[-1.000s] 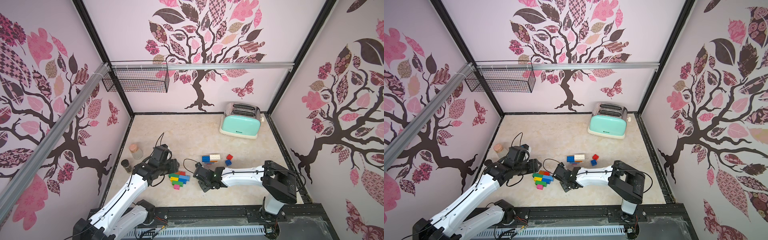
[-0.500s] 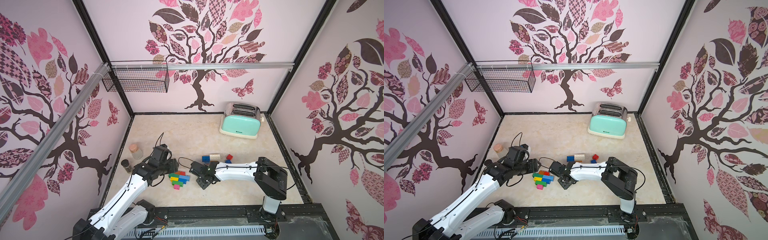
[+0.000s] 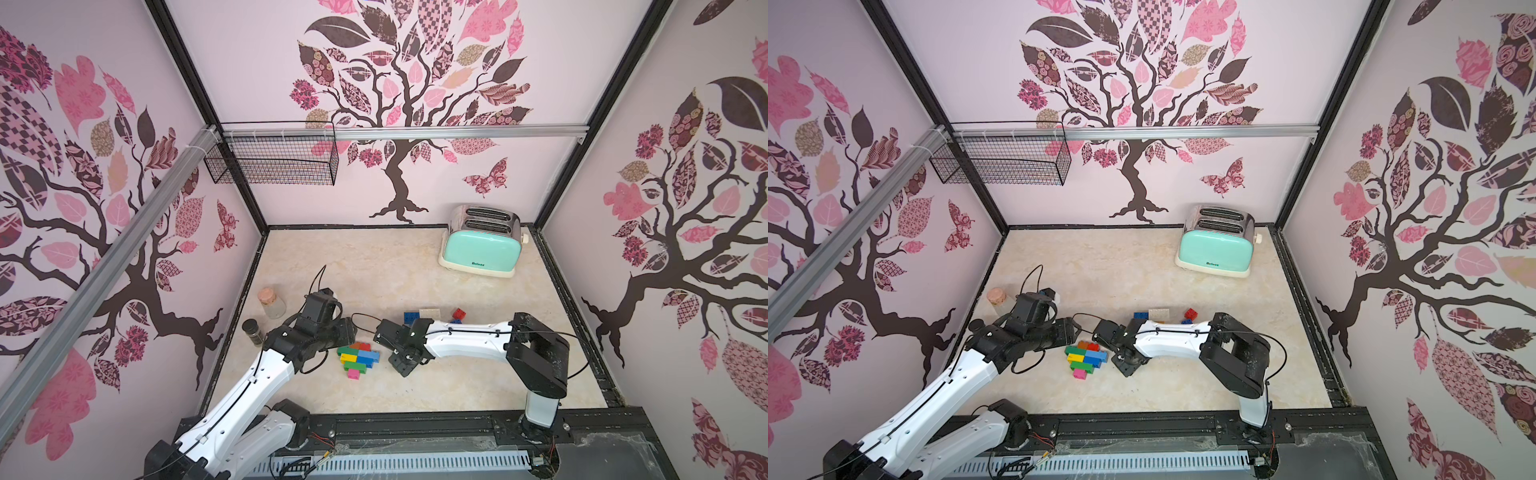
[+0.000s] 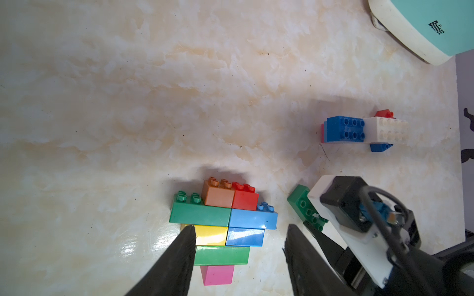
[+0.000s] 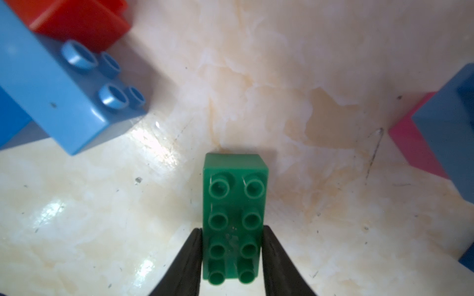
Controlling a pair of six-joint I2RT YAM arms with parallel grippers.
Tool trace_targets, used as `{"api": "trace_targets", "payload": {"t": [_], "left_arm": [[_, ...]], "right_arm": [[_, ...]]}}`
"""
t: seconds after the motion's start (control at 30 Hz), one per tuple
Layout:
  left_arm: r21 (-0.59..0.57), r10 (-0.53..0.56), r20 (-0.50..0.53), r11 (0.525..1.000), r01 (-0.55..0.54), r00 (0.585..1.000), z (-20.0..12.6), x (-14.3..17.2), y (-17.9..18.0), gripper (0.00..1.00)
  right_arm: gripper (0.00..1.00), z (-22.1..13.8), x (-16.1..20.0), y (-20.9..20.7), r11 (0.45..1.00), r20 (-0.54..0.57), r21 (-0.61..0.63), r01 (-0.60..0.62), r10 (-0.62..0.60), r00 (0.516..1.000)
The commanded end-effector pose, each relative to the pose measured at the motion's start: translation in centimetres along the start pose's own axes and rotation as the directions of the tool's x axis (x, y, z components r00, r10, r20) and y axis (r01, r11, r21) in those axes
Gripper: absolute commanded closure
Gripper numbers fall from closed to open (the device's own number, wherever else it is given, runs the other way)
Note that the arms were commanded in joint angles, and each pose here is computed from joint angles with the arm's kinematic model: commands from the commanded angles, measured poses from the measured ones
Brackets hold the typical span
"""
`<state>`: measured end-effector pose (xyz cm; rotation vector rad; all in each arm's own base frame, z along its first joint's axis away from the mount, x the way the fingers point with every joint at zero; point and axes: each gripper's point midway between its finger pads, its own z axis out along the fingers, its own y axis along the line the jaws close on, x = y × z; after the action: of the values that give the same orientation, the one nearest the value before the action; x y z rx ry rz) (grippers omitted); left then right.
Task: Assemble a heart with lego
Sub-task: Pick up the lego brick from the center of the board.
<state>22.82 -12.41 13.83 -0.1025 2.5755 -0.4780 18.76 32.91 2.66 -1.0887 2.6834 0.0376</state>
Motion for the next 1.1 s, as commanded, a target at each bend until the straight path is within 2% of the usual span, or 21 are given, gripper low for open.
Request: {"api": "trace_targets", "payload": {"t": [0.0,0.2,0.63,0.83,0.97,1.07], "left_arm": [[-0.010,-0.004,0.012,1.000,0.004,1.000,-0.2,-0.2,0.3,0.41],[-0.012,-0.008,0.011,1.000,0.008,1.000,-0.2,-0.2,0.4,0.41],[-0.001,-0.030,0.017,1.000,0.030,0.999,-0.3,-0.4,0.5,0.41],[0.050,-0.080,0.017,0.996,0.079,0.997,-0.4,-0.8,0.4,0.41],[0.106,-0.135,0.021,0.986,0.132,0.991,-0.7,-1.5,0.5,0.41],[0.121,-0.159,0.020,0.980,0.156,0.987,-0.7,-2.0,0.7,0.41]], "right_arm": [[0.61,0.3,0.6,0.0,1.000,-0.044,0.003,0.017,-0.017,0.999],[0.58,0.5,0.8,-0.2,1.000,-0.041,0.014,0.011,-0.011,0.999],[0.68,0.1,0.6,0.0,0.999,-0.030,-0.007,0.053,-0.053,0.998],[0.73,-2.9,-1.0,0.4,0.980,0.086,-0.048,0.193,-0.189,0.978],[0.74,-6.5,-2.7,0.1,0.946,0.199,-0.049,0.320,-0.304,0.931],[0.75,-9.0,-4.3,-1.0,0.926,0.275,-0.049,0.375,-0.348,0.896]]}}
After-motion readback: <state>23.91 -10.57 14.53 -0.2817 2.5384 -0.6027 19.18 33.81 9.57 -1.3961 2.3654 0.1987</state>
